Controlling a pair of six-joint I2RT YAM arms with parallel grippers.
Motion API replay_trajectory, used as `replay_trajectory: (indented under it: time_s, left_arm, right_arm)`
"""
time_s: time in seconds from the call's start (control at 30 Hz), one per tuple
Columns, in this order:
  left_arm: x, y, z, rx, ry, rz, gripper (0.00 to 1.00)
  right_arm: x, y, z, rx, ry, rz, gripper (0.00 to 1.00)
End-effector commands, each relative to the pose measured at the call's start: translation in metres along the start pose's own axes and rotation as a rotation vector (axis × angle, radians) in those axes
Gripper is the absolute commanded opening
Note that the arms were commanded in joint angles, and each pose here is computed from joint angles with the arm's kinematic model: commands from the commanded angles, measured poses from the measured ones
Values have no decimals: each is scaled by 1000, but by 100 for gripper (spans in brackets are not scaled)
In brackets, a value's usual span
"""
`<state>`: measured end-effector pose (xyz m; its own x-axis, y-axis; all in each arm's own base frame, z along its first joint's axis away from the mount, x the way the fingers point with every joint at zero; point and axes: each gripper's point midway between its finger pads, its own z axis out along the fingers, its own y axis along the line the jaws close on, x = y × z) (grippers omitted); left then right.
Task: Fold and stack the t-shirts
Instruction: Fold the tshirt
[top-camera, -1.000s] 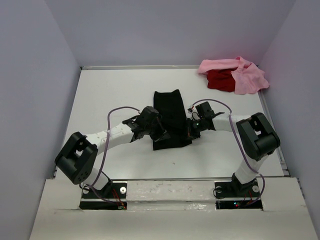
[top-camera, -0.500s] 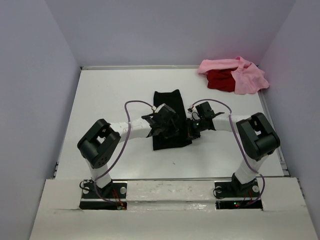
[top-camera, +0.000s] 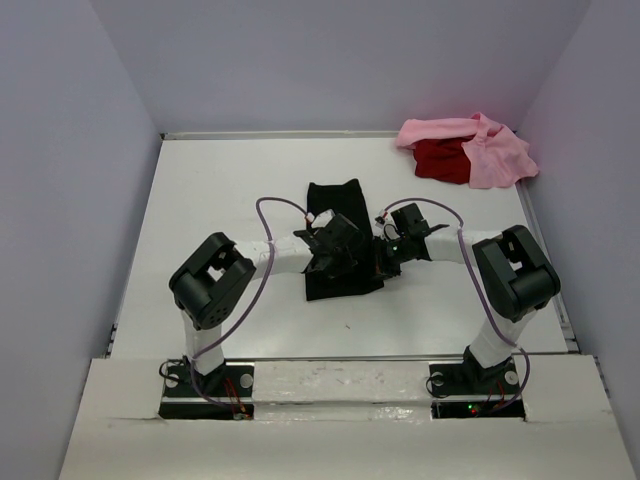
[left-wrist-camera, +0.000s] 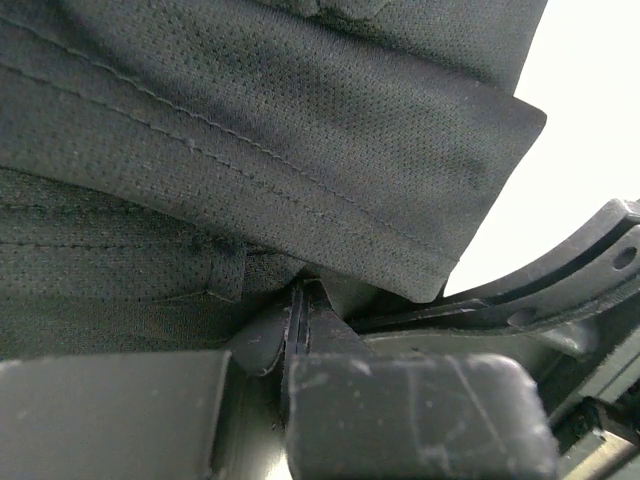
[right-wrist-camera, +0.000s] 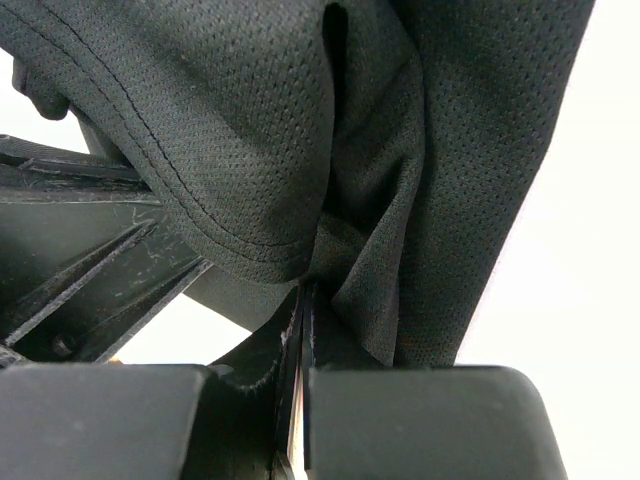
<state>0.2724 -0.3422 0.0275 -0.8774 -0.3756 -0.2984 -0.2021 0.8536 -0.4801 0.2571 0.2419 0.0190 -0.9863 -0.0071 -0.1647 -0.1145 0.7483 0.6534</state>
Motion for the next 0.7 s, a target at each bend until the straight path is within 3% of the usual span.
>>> replay_trajectory:
  time_s: [0.0, 0.67]
  left_arm:
    - [-13, 11, 1, -87, -77, 41, 0]
    - [-66, -23, 1, -150, -255, 156, 0]
  right_arm:
    - [9, -10, 2, 40, 18, -17, 0]
    - [19, -13, -1, 38, 27, -7, 0]
